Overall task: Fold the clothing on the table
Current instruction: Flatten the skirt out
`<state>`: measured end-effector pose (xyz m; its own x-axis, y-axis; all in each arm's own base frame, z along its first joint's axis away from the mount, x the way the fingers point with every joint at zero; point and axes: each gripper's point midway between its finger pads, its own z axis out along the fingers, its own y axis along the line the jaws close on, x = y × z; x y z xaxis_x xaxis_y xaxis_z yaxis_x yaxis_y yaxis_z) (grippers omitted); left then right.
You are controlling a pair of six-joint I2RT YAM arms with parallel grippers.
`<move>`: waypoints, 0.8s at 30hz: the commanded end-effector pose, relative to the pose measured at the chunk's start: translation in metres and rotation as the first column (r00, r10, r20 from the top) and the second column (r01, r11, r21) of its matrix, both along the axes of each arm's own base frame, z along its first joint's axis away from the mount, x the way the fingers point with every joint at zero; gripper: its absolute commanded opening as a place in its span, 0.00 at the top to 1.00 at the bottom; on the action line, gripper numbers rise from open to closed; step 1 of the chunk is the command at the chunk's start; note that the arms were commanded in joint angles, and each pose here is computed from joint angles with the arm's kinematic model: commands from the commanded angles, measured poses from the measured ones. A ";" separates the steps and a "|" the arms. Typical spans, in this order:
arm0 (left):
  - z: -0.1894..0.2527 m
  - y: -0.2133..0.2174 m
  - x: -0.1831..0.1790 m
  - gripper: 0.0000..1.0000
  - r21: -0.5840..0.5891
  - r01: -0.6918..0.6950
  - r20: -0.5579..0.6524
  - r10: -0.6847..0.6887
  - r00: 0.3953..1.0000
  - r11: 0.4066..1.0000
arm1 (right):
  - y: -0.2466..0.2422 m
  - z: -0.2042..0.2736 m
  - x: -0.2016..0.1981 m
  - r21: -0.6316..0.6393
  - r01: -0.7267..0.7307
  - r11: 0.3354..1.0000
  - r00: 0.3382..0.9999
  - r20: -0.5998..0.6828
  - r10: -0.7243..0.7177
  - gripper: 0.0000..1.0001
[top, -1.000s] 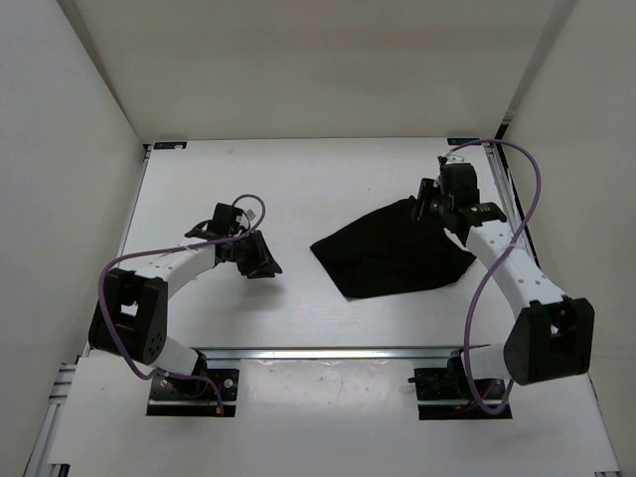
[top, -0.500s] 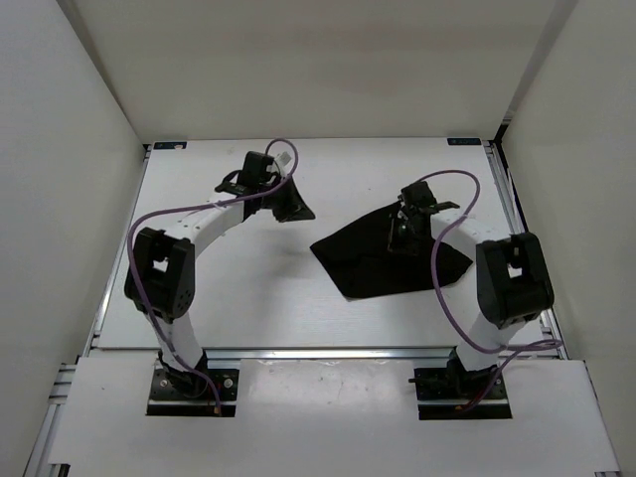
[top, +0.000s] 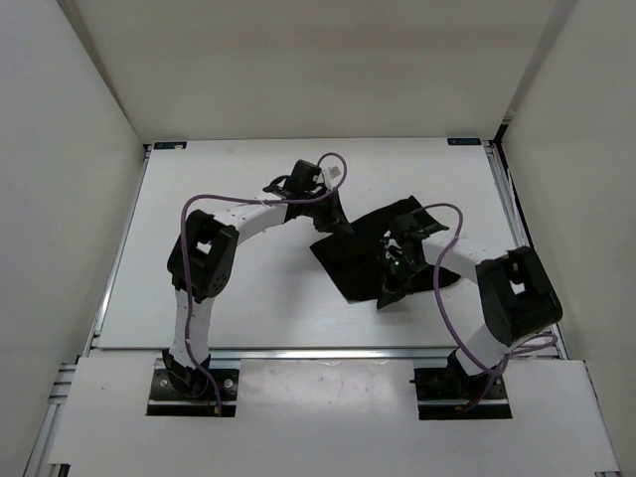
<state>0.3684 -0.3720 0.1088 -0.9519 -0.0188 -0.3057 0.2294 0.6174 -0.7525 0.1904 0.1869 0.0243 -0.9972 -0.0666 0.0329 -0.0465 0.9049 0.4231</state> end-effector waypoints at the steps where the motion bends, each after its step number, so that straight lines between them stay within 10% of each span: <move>1: 0.002 -0.010 -0.009 1.00 -0.033 0.037 0.014 -0.036 0.999 0.999 | -0.016 0.023 -0.030 0.013 -0.011 1.000 0.999 -0.048 0.011 1.00; 8: -0.039 -0.017 -0.004 1.00 0.086 0.018 0.032 -0.021 0.999 0.996 | -0.057 0.067 -0.007 0.008 0.193 0.981 0.976 0.102 -0.193 1.00; 14: -0.070 -0.001 0.014 1.00 0.232 -0.066 0.063 0.052 0.997 0.971 | -0.109 0.125 0.054 0.192 0.484 0.854 0.796 0.308 -0.521 0.99; 24: -0.086 0.070 -0.022 1.00 0.559 -0.162 0.127 0.109 0.986 0.813 | -0.133 0.135 0.070 0.108 0.507 0.855 0.771 0.386 -0.506 1.00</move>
